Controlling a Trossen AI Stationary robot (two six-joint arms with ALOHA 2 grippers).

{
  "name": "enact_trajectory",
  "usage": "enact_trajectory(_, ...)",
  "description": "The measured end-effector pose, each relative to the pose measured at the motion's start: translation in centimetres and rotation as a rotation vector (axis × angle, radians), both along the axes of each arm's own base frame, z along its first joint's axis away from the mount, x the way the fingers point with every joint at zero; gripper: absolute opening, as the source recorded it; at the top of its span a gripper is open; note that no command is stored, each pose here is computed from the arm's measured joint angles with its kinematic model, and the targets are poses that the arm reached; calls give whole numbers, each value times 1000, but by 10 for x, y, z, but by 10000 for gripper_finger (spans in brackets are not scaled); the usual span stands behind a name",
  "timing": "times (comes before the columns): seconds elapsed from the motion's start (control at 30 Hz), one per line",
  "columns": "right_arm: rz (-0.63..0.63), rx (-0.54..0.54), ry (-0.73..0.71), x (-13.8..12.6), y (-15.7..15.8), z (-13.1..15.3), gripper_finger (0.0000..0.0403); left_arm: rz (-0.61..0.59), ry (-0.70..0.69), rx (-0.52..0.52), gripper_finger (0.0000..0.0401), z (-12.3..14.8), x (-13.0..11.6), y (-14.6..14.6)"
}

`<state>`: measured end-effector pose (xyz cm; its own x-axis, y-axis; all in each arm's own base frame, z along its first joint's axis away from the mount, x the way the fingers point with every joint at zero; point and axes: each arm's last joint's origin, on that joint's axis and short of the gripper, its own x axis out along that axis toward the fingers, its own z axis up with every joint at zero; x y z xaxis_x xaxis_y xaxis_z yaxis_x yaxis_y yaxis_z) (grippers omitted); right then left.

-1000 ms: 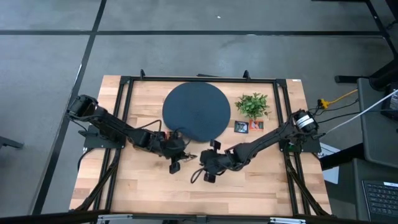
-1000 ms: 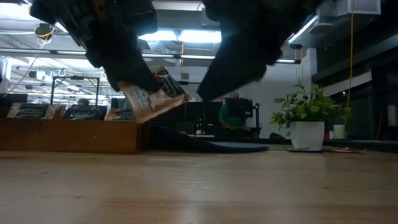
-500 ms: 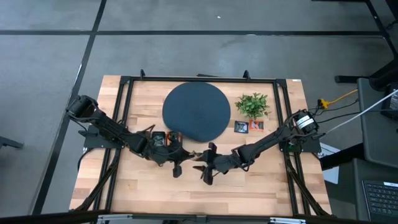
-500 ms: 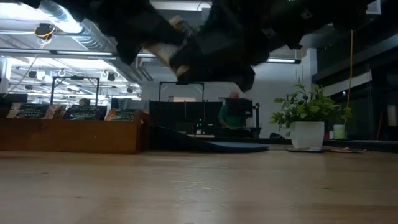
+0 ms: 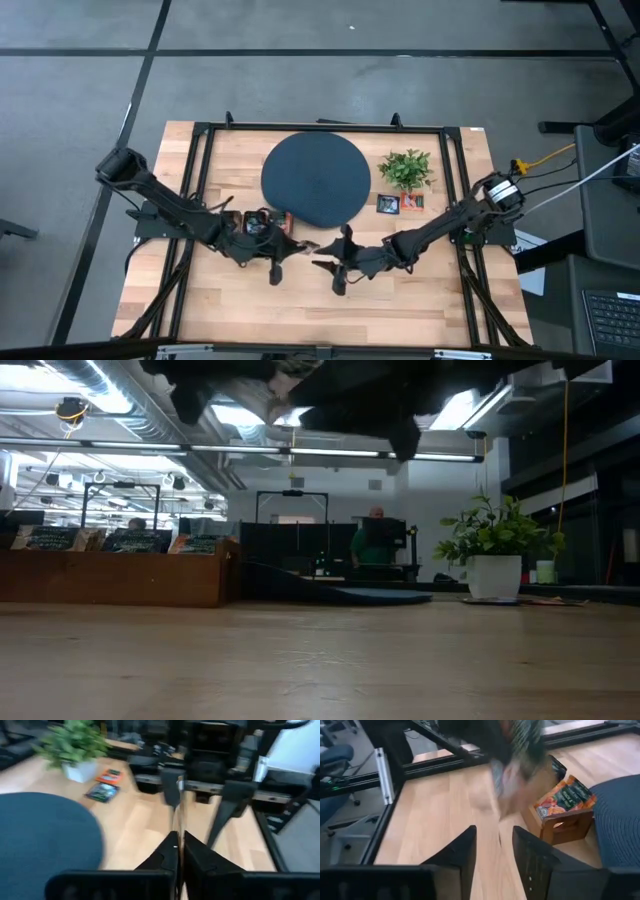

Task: Pick & Place Tea
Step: Put the brown tea bag into the left section of the wooden organizer

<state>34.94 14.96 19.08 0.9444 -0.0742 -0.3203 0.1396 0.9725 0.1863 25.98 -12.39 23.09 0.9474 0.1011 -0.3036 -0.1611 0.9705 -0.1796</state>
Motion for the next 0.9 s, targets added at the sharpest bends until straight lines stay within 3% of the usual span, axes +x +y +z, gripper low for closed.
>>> enact_trajectory(0.17,18,-2,-67,-10,-3,13,111,-2,-100,-12,4,2,-14,1)
enact_trajectory(0.47,79,-10,-219,-3,-8,28,112,-69,-359,-77,4,-2,-21,16)
enact_trajectory(0.77,115,12,-296,3,-18,37,111,-99,-410,-64,5,2,-18,23)
enact_trajectory(0.9,109,11,-301,3,-19,37,89,-107,-410,-59,6,2,-17,25)
